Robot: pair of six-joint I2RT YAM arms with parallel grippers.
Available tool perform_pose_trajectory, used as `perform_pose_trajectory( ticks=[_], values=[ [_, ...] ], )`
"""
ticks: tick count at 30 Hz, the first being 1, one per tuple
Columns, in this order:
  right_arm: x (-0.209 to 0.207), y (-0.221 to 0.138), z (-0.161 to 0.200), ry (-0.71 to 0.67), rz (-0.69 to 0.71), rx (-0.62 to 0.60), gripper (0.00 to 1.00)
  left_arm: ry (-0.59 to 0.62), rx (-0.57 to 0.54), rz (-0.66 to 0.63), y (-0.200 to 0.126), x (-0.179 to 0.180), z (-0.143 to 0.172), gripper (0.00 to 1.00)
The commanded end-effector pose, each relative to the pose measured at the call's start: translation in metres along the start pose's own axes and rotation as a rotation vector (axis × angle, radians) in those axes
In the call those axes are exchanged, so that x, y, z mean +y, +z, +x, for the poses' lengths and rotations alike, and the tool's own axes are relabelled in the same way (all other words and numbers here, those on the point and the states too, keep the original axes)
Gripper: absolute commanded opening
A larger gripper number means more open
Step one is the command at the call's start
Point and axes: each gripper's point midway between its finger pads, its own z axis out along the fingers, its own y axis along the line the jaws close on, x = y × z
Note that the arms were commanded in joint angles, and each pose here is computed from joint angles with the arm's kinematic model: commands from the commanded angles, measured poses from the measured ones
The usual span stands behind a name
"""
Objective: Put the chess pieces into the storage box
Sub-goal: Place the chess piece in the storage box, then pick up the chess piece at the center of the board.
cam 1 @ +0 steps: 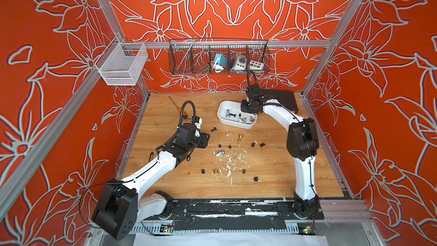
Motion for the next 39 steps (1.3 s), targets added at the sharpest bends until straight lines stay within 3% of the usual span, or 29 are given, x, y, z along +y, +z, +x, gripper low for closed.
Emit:
perform_pose_trajectory(
  ticks=[1, 11, 24, 39],
  values=[
    [-0.003, -0.03, -0.01, -0.02, -0.004, -0.09, 0.21, 0.014, -0.002, -0.02, -0.001, 0.005, -0.002, 0.47],
    [-0.027, -0.1, 0.052, -0.073, -0.02, -0.09, 0.23, 0.082, 0.044, -0.041, 0.013, 0.005, -0.009, 0.47],
    [-0.086, -0.14, 0.194, -0.011, 0.014, 0.071, 0.25, 0.247, 0.225, -0.061, 0.066, 0.008, -0.012, 0.47],
    [-0.103, -0.159, 0.251, 0.135, -0.028, 0.086, 0.26, 0.388, 0.367, -0.098, 0.119, 0.021, -0.006, 0.47]
  ],
)
